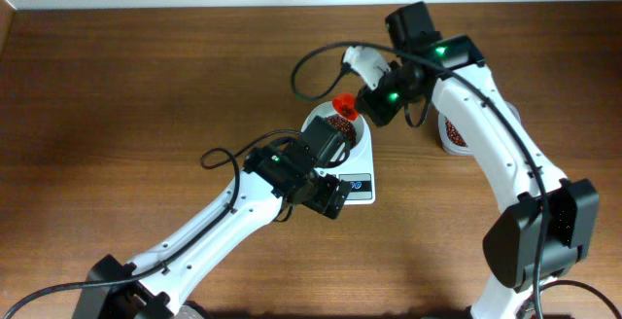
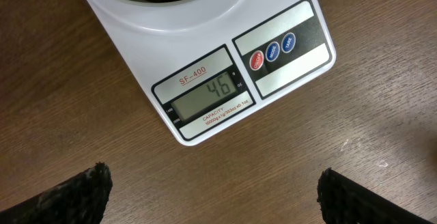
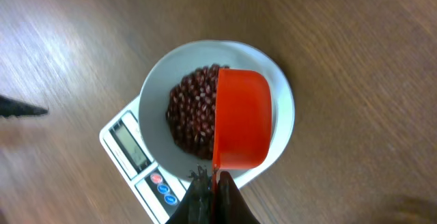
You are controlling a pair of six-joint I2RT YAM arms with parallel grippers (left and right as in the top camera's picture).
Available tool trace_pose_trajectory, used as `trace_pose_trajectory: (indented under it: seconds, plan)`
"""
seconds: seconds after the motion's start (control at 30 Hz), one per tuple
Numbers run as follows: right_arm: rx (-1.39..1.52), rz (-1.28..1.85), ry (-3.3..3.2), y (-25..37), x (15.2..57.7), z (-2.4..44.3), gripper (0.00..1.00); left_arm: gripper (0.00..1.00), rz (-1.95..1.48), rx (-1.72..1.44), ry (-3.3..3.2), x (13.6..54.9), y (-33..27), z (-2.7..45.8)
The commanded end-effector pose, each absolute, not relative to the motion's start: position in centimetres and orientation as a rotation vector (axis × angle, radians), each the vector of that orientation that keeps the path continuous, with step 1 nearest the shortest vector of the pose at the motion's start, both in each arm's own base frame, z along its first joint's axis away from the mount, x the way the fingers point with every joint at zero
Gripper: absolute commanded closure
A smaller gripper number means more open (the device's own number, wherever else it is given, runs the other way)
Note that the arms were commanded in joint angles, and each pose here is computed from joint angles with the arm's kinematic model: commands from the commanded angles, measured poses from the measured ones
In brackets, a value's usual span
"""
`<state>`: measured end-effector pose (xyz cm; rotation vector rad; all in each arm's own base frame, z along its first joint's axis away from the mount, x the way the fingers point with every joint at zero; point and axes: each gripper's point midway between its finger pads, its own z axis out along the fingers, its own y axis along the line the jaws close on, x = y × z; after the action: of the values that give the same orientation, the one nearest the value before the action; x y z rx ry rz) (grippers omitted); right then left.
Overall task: Scoop item into bowl and weigh 50g on scale
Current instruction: 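Lower and tilt the red scoop further over the bowl with the right gripper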
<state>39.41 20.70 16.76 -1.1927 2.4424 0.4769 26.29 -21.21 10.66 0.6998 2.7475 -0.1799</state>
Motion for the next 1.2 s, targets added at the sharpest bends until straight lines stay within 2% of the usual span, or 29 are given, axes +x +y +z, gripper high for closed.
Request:
trace_pose_trajectory:
  seconds: [0.0, 0.13, 0.2, 0.4, 1.17]
  plan:
    - [-1.221, 0.339, 2.366, 20.9, 40.0, 19.0, 0.96, 0.01, -0.177, 0.678, 2.737, 26.8, -21.4, 11.1]
    - [-1.182, 0.347, 2.375, 20.9, 40.3, 19.1, 0.96, 0.01, -0.177, 0.678, 2.737, 26.8, -21.4, 11.1]
    - [-1.288, 0.425, 2.304, 22.1, 39.4, 19.4, 0.96, 0.01, -0.177, 0.678, 2.737, 26.8, -21.4, 11.1]
    - [-1.197, 0.444, 2.343, 22.2, 39.8, 19.6, 0.96, 0.01, -0.177, 0.678, 2.737, 26.8, -21.4, 11.1]
    - [-1.151, 0.486, 2.346, 22.3, 40.0, 19.9, 0.96, 0.01, -0.177, 0.678, 2.737, 26.8, -21.4, 11.1]
